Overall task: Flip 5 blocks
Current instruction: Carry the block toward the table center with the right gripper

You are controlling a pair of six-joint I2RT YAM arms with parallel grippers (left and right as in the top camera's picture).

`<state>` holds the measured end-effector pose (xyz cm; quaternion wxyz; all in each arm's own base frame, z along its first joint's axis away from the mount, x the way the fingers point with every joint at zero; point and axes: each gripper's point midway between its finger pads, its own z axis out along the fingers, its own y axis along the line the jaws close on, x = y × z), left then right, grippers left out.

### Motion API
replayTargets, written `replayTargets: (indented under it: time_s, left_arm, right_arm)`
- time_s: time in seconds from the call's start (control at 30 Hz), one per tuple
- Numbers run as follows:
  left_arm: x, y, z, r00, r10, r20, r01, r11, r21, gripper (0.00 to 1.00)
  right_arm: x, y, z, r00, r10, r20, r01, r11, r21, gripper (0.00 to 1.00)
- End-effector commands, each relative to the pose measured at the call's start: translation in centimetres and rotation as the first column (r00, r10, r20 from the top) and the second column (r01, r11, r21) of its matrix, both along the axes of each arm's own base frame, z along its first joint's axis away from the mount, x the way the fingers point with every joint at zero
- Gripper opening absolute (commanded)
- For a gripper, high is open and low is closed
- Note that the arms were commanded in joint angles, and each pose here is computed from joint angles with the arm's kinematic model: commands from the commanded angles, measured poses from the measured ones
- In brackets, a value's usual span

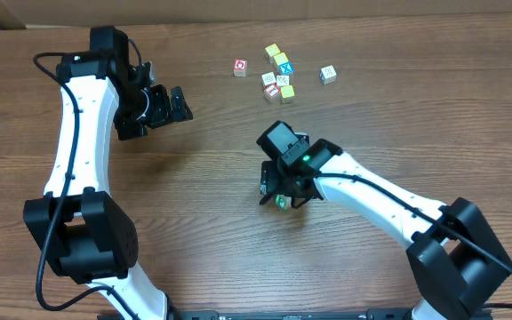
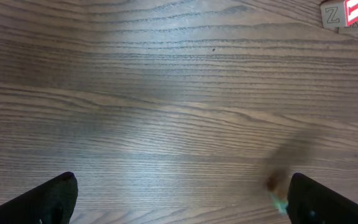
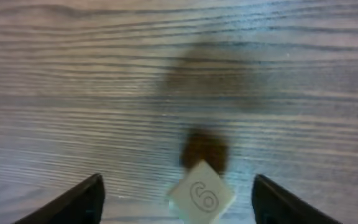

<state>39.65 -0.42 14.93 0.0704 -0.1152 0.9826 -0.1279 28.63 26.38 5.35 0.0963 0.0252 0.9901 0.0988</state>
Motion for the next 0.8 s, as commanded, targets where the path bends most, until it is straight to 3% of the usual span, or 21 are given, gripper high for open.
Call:
replayTargets:
  time_s: [0.0, 0.17, 0.47, 0.77]
  left_arm:
    - [0.6, 0.0, 0.8, 1.000, 0.009, 0.026, -0.009, 1.000, 0.000, 1.00]
    - [0.6, 0.0, 0.8, 1.000, 0.009, 0.026, -0.009, 1.000, 0.000, 1.00]
    - [0.6, 0.0, 0.8, 1.000, 0.009, 0.026, -0.009, 1.000, 0.000, 1.00]
    - [0.6, 0.0, 0.8, 1.000, 0.009, 0.026, -0.009, 1.000, 0.000, 1.00]
  right_arm:
    - [0.6, -0.3, 0.0, 0.999, -0.028, 0.039, 0.028, 0.999, -0.015, 0.78]
    - [0.0, -0.7, -0.3, 1.000, -0.026, 0.012, 0.026, 0.999, -0.029, 0.79]
    - [-4.6, -1.4, -1.0, 0.987, -0.001, -0.162, -0.011, 0.997, -0.074, 0.79]
    - [-7.5, -1.0, -3.2, 0.982, 0.017, -0.188, -0.036, 0.994, -0.102, 0.70]
